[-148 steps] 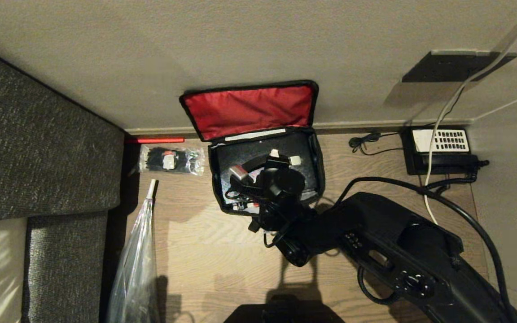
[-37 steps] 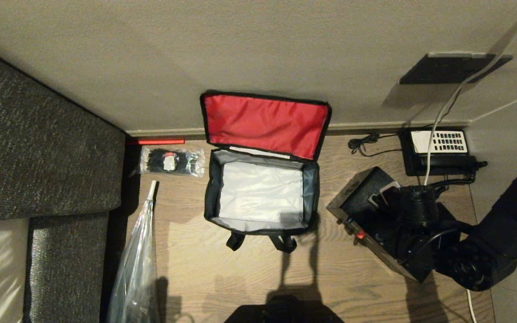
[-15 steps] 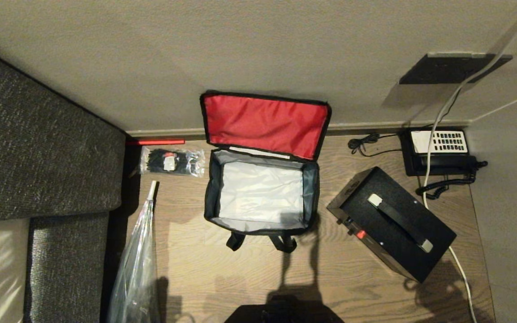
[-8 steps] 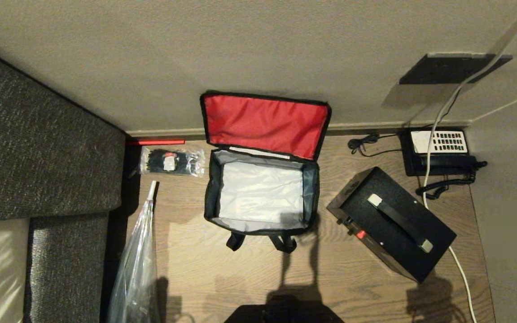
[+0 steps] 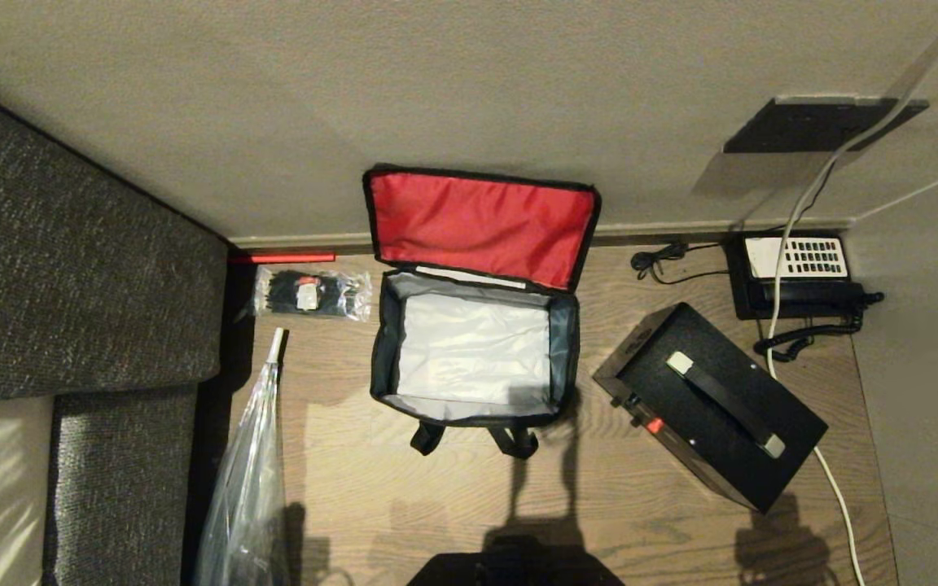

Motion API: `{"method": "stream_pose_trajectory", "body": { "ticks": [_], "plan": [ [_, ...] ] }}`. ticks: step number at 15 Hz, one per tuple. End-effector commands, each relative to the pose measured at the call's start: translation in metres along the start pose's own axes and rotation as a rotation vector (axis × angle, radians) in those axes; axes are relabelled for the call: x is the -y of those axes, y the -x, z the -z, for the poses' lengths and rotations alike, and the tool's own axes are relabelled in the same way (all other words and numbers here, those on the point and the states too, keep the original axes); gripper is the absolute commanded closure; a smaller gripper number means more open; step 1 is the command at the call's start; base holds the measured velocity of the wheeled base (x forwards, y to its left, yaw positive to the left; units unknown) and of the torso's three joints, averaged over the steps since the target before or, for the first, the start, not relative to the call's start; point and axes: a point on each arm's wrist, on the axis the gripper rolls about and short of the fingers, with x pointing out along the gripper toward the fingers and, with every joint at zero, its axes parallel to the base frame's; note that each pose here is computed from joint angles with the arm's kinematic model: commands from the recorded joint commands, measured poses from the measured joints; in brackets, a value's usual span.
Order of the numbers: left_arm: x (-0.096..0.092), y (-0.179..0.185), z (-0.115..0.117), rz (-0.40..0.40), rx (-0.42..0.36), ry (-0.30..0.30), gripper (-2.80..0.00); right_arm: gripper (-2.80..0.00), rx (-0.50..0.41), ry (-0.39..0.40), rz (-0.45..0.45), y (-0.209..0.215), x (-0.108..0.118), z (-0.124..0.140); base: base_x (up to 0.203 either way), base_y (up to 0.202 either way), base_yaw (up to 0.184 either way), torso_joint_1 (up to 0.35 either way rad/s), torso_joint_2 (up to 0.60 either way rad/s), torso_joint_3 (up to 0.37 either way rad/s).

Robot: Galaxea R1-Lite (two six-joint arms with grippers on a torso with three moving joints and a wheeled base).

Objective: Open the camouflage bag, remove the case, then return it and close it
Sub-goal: Grip the handle again

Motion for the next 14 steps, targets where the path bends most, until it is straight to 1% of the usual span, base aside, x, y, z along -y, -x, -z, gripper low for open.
{"method": "stream_pose_trajectory", "body": {
  "ticks": [1, 14],
  "plan": [
    [0.0, -0.0001, 0.0009, -0.001, -0.001, 0.0, 0.0, 0.0, 0.011, 0.0, -0.001, 0.0012, 0.0, 0.001, 0.0, 0.0, 0.0, 0.0, 0.0, 0.0],
    [0.0, -0.0001, 0.0009, -0.001, -0.001, 0.0, 0.0, 0.0, 0.008, 0.0, -0.002, 0.0012, 0.0, 0.0013, 0.0, 0.0, 0.0, 0.0, 0.0, 0.0]
  ]
}}
